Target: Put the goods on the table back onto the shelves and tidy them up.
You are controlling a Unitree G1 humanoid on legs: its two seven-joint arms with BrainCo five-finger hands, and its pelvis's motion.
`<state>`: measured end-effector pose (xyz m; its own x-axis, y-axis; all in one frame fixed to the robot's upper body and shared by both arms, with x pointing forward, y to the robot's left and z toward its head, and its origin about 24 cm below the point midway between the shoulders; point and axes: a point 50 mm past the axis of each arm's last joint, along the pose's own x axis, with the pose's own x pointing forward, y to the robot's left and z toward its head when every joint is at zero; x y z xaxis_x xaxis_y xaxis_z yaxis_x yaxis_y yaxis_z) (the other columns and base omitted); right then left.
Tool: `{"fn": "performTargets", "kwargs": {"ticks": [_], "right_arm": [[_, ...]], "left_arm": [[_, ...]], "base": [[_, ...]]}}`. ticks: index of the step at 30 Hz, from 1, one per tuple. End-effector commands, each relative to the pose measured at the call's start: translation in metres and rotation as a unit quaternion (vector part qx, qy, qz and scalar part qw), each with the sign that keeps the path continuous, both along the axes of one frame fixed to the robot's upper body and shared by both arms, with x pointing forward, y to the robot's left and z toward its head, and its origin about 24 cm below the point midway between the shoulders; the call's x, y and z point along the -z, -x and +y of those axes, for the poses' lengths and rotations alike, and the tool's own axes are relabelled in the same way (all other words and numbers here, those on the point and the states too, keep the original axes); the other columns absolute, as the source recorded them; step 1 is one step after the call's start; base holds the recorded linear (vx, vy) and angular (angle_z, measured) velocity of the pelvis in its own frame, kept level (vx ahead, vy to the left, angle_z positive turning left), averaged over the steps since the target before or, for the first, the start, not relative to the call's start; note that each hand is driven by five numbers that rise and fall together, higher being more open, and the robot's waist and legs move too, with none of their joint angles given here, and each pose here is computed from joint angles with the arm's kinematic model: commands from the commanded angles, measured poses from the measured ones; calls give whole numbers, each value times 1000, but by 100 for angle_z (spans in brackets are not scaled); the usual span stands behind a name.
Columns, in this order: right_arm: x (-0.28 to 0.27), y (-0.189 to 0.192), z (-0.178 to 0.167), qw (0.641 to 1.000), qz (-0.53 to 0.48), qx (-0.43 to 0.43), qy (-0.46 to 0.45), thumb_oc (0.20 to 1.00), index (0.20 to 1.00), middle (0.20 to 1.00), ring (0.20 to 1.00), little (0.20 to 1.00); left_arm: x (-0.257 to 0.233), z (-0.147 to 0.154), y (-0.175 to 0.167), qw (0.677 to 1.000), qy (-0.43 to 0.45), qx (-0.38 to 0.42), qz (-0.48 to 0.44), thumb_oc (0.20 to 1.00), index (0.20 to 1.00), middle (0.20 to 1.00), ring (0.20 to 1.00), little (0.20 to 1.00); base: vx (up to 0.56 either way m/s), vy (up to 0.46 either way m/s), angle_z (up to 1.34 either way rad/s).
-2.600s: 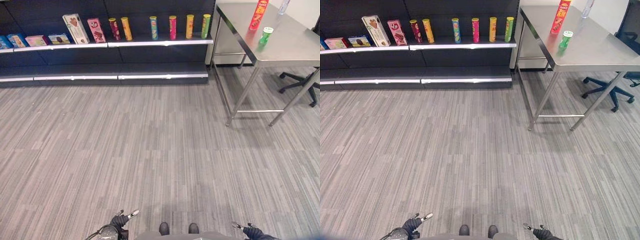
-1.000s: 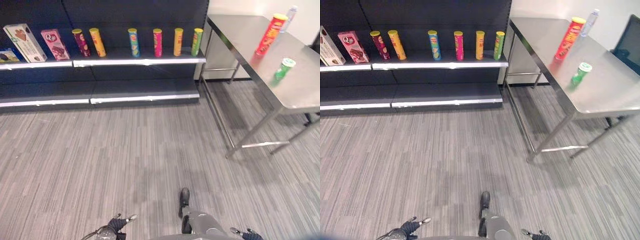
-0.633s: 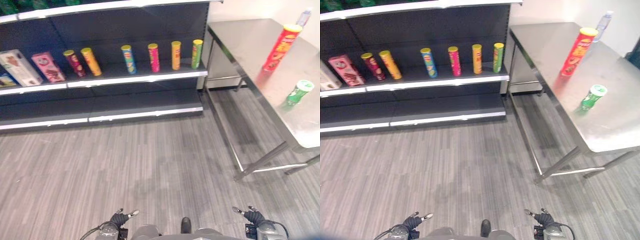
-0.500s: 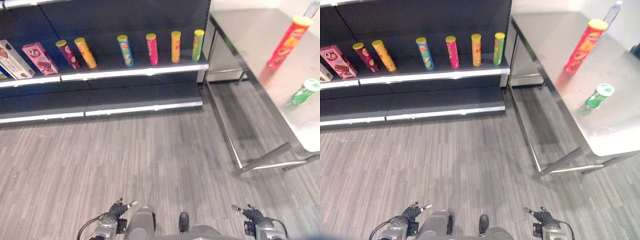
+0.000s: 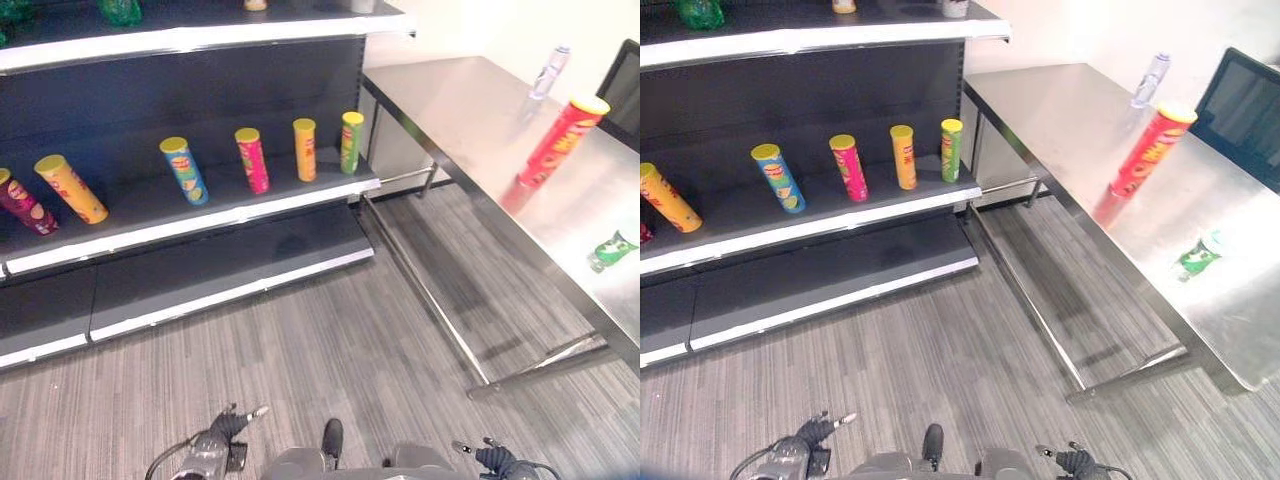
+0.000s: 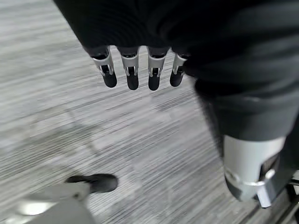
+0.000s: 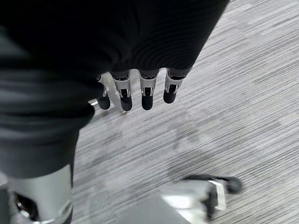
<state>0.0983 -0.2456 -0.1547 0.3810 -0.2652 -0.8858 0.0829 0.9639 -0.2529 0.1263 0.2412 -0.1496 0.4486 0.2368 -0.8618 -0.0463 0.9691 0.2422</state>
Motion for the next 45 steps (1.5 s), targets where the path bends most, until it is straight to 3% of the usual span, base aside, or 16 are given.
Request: {"fn": "performTargets", "kwargs": {"ticks": [1,17,22,31,40,45], "right_arm": [[-18,-35,-20,998,-58,-6,38,1000,1000,1000,1000,1000],[-8,4,-31,999,7,16,50,1000,1000,1000,1000,1000],[-14,-6,-41,997,-8,26,66,1000,1000,1000,1000,1000],[-15,9,-52,996,12,25,88,1000,1000,1000,1000,1000],[-10,15,-45,996,28,36,77,1000,1000,1000,1000,1000],[-13,38,-67,989,52,107,90,1000,1000,1000,1000,1000]], "left_arm": [[-3,11,1,1000,-9,-23,-13,1000,1000,1000,1000,1000],[-2,5,0,1000,-2,-20,-18,1000,1000,1000,1000,1000],[-7,5,-11,999,0,-32,-40,1000,1000,1000,1000,1000],[-7,-5,-20,999,0,14,-42,1000,1000,1000,1000,1000],[-4,3,-8,1000,-5,0,-24,1000,1000,1000,1000,1000],[-4,15,2,1000,-12,-22,-14,1000,1000,1000,1000,1000]], "base": [[281,-251,-73],[176,-251,2],[11,-206,-19],[122,73,-40],[35,109,-45],[34,58,-40]]}}
